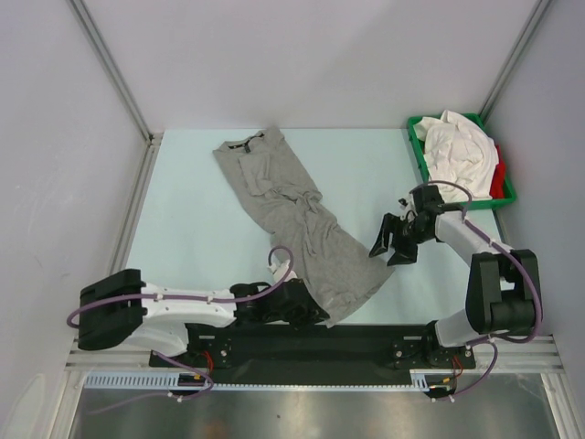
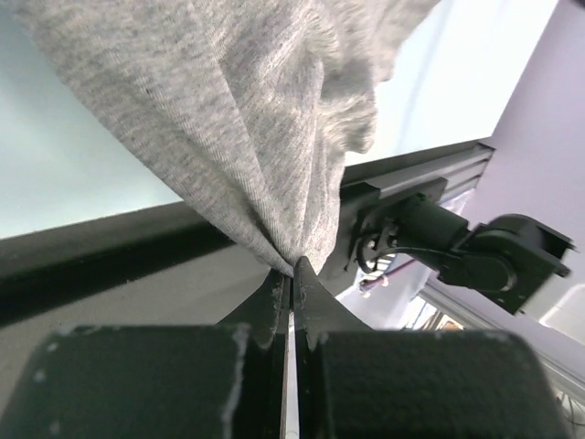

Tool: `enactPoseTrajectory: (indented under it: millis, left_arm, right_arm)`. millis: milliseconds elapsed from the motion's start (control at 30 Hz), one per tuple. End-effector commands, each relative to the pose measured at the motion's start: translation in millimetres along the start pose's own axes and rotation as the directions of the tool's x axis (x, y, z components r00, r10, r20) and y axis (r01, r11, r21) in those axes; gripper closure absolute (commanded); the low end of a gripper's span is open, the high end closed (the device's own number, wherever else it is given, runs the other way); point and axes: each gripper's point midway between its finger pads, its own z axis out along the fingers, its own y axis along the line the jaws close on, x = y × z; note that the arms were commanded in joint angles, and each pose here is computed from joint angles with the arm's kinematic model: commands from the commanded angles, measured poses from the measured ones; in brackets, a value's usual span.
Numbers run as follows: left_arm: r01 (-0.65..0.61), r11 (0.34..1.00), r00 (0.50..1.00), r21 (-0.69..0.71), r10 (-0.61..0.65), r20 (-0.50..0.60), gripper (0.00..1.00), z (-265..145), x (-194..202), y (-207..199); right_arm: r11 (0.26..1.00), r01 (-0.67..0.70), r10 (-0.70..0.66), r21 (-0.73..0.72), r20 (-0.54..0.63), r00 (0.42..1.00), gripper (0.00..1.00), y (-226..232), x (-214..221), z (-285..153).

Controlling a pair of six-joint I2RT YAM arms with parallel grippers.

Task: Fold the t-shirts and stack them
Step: Fold the tshirt

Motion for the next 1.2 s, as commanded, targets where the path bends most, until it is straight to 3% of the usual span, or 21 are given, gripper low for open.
enactPoseTrajectory:
  millis: [0,100,233,567,933,1167]
  left_arm:
    - [-0.035,0.999,0.999,-0.019,0.035,0.029,1.0,-6,-6,9]
    - [-0.039,0.999,0.999,-0.013,0.04,0.028,0.99,-3,-5,6]
    - [-0.041,0.999,0.999,-0.011,0.041,0.021,1.0,2,-3,4]
    - [-0.04,0.999,0.999,0.025,0.04,-0.008,1.0,3,3,0]
    - [-0.046,0.998,0.999,0.036,0.047,-0.017,1.0,2,4,1]
    - [-0.048,0.998,0.999,0.043,0.049,-0.022,1.0,2,5,2]
  right_arm:
    - [1.0,-0.004,0.004,-0.008,-0.038,0.999,0.37,-3,10,4]
    - [0.999,-0.005,0.007,0.045,-0.049,0.999,0.4,-14,15,6]
    - [0.995,0.024,-0.022,0.099,-0.023,0.999,0.31,-18,4,8]
    - [0.973,0.054,-0.041,0.223,-0.062,0.997,0.29,-35,-10,30]
    - [0.954,0.075,-0.079,0.289,0.003,0.997,0.28,-35,-21,14]
    - [0.958,0.096,-0.084,0.269,-0.058,0.995,0.28,-35,-15,31]
